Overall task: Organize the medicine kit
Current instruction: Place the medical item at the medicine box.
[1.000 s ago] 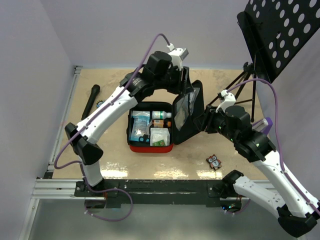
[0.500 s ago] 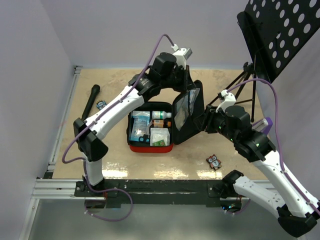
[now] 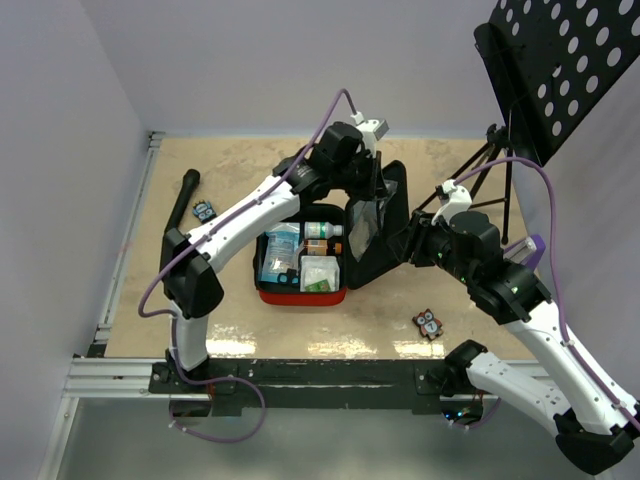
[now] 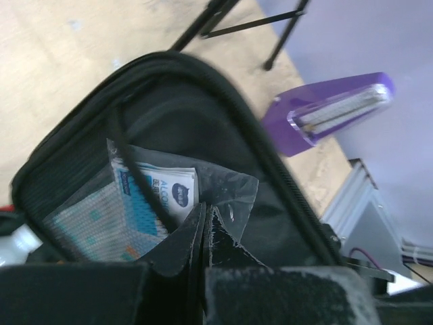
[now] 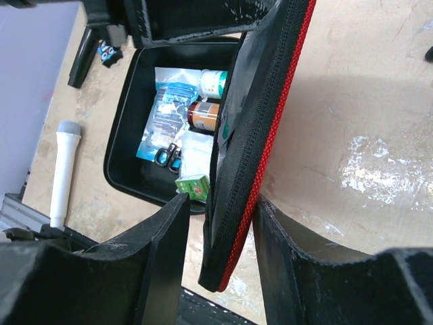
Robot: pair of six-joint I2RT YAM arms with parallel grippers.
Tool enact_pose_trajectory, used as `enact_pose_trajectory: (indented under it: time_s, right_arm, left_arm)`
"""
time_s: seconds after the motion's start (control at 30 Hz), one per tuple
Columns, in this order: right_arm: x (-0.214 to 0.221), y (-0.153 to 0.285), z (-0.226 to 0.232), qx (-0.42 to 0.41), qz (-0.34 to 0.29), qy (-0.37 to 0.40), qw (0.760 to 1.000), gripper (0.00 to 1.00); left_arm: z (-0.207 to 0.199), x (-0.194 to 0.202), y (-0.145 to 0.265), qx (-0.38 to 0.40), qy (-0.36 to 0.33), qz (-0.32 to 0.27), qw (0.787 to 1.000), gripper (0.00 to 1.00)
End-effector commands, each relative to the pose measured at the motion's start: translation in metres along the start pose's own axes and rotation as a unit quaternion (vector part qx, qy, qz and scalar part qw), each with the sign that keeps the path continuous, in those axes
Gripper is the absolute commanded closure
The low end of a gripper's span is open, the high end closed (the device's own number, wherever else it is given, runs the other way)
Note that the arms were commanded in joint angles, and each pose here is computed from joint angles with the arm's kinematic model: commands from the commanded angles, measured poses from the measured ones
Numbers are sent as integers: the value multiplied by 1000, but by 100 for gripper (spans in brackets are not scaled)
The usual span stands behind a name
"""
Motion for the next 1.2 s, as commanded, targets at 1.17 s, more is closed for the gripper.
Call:
enact_pose_trajectory:
  time_s: [1.17]
  right_arm:
    - [-3,-1,7,-21,-9,-6,1000,54]
  left_arm:
    - [35,11,0,-132,6,0,991,100]
Point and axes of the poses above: each gripper's point midway between its finger pads, its own y axis back along the fingers, its own z axis along the line the jaws close on, x = y × z, the point moved 7 cm from there along y, back along the fingers, and after that the axes turned 3 degrees about -y, right-handed, at the moved point
